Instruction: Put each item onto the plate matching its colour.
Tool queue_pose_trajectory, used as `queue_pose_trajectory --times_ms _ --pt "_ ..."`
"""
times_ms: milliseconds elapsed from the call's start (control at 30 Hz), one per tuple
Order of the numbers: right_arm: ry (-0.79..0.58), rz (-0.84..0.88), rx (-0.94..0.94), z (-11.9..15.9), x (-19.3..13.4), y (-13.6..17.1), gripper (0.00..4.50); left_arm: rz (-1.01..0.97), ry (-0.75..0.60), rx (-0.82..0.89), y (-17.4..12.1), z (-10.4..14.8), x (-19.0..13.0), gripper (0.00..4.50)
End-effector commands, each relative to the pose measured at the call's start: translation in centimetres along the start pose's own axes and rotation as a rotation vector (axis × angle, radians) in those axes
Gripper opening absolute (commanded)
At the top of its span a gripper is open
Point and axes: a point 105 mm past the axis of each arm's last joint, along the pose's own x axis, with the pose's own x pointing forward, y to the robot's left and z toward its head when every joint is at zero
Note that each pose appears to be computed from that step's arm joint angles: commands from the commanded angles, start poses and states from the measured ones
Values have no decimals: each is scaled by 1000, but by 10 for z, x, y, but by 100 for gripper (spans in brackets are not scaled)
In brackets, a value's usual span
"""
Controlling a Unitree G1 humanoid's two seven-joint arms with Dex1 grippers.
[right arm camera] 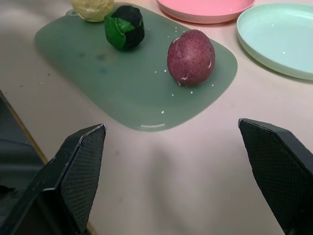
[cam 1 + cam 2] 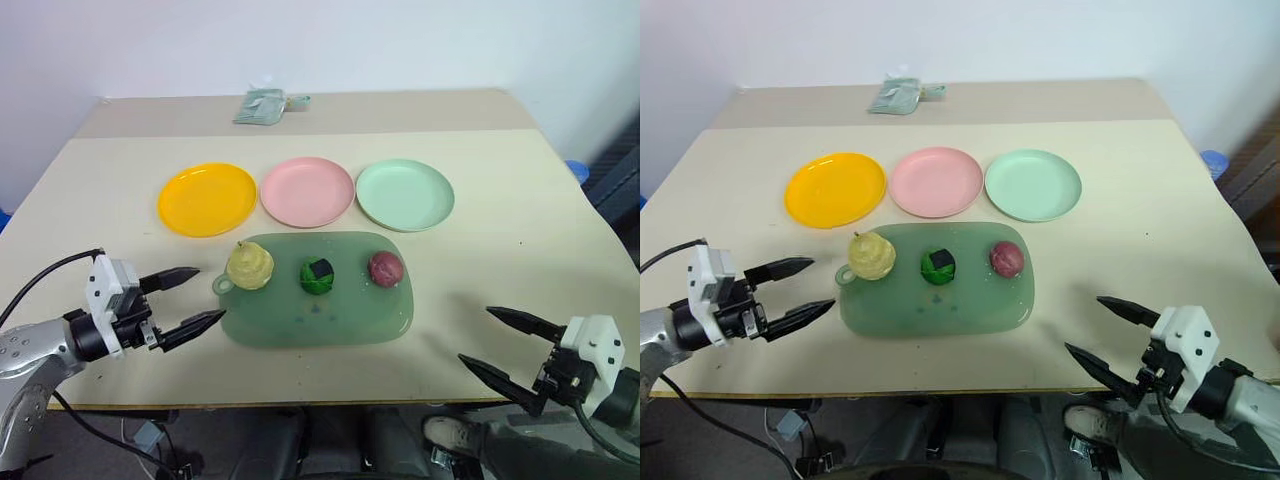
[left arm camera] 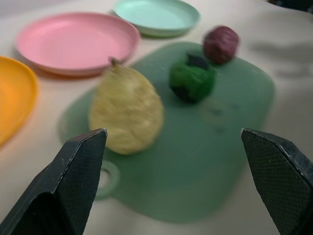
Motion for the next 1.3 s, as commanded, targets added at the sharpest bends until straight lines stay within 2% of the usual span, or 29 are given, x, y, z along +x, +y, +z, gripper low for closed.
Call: queue_pose_trajectory --times_ms 33,200,400,600,733,833,1033,1300 --pt "-34 -7 -47 14 -11 -4 443 -31 20 19 -8 7 -6 450" --pt "-53 -3 -75 36 -14 -9 443 -12 0 29 -9 10 -1 450" --pt "-82 31 -97 58 4 -6 443 27 -37 27 -8 19 6 450" --pt "-110 73 -116 56 29 -5 443 91 -102 46 -6 29 13 450" --pt "-145 151 -165 58 46 -8 443 159 -157 -19 2 34 22 450" --pt "-167 206 -198 58 57 -9 443 191 -156 -44 6 32 28 450" --pt "-217 266 -251 60 79 -33 443 256 -134 -73 14 23 44 450" --pt "-283 332 -290 69 100 -33 443 343 -133 -81 24 15 68 450"
